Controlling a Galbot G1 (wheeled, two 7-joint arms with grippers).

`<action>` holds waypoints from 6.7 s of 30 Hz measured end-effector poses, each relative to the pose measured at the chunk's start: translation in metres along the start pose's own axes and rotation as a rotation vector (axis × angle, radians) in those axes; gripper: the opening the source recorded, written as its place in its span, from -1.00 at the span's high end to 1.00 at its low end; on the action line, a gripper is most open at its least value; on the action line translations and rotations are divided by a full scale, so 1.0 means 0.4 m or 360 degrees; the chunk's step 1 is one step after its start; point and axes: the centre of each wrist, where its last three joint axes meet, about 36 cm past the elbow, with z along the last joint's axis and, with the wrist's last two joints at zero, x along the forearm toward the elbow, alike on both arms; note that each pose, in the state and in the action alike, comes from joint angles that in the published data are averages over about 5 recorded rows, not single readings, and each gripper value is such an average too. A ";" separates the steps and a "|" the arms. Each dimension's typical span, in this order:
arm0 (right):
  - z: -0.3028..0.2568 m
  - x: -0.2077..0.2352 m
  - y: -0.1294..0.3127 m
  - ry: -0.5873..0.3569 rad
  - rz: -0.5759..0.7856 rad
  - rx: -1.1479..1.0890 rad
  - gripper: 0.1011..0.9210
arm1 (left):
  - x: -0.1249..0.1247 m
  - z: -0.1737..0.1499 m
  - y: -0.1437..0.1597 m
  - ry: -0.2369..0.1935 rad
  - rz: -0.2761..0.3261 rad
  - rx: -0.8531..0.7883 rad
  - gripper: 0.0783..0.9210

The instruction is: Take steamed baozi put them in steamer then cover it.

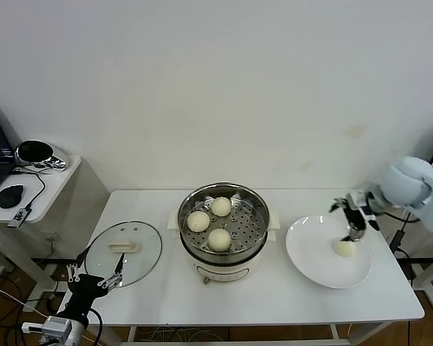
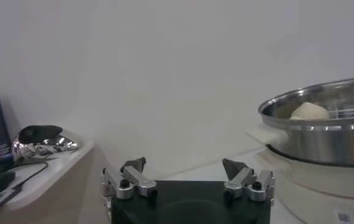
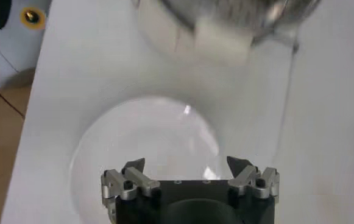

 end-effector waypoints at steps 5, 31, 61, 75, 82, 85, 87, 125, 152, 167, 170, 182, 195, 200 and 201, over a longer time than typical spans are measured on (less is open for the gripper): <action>0.077 -0.064 0.023 0.0070 -0.0026 -0.0070 -0.76 | 0.005 0.007 -0.002 0.0014 -0.0008 0.0000 -0.77; 0.117 -0.366 -0.024 0.0109 -0.0132 -0.0243 -0.69 | -0.001 0.028 0.011 0.0047 -0.0032 -0.0007 -0.77; 0.003 -0.061 -0.142 0.0015 0.0039 -0.0219 -0.16 | -0.009 0.026 0.009 0.0036 -0.0008 -0.0018 -0.77; -0.402 0.177 -0.260 -0.0338 0.0150 -0.0129 -0.18 | -0.014 0.016 0.006 0.0014 -0.0007 -0.0011 -0.77; -0.577 0.147 -0.284 -0.0395 0.0072 -0.0174 -0.18 | -0.009 0.015 0.003 0.0009 -0.0018 -0.0004 -0.77; -0.633 0.116 -0.288 -0.0386 0.0046 -0.0185 -0.18 | -0.008 0.013 0.001 0.0004 -0.0021 -0.0001 -0.77; -0.664 0.090 -0.288 -0.0374 0.0026 -0.0191 -0.18 | -0.007 0.011 -0.001 0.0002 -0.0022 0.0003 -0.77; -0.683 -0.063 -0.251 -0.0263 -0.0050 -0.0293 -0.76 | -0.011 0.016 -0.001 0.0009 -0.0033 0.0006 -0.77; -0.411 -0.248 0.193 -0.1556 0.1115 -0.0882 -0.76 | -0.014 0.068 -0.040 0.0041 -0.0116 0.0058 -0.77; -0.245 -0.298 0.537 -0.1499 0.1716 -0.1723 -0.76 | -0.042 0.190 0.012 0.0151 -0.0176 -0.0697 -0.77; -0.210 -0.286 0.604 -0.1406 0.1804 -0.1848 -0.76 | -0.051 0.234 0.032 0.0145 -0.0154 -0.1008 -0.77; -0.166 -0.263 0.772 -0.1158 0.1991 -0.2111 -0.76 | -0.162 0.335 0.096 -0.0026 -0.0017 -0.1938 -0.77; -0.166 -0.252 0.864 -0.1029 0.2062 -0.2209 -0.76 | -0.311 0.356 0.109 -0.0162 0.0032 -0.2172 -0.77; -0.172 -0.254 0.881 -0.1008 0.2066 -0.2234 -0.76 | -0.352 0.370 0.106 -0.0177 0.0050 -0.2206 -0.77; -0.173 -0.255 0.883 -0.1005 0.2066 -0.2239 -0.76 | -0.360 0.372 0.108 -0.0178 0.0052 -0.2213 -0.77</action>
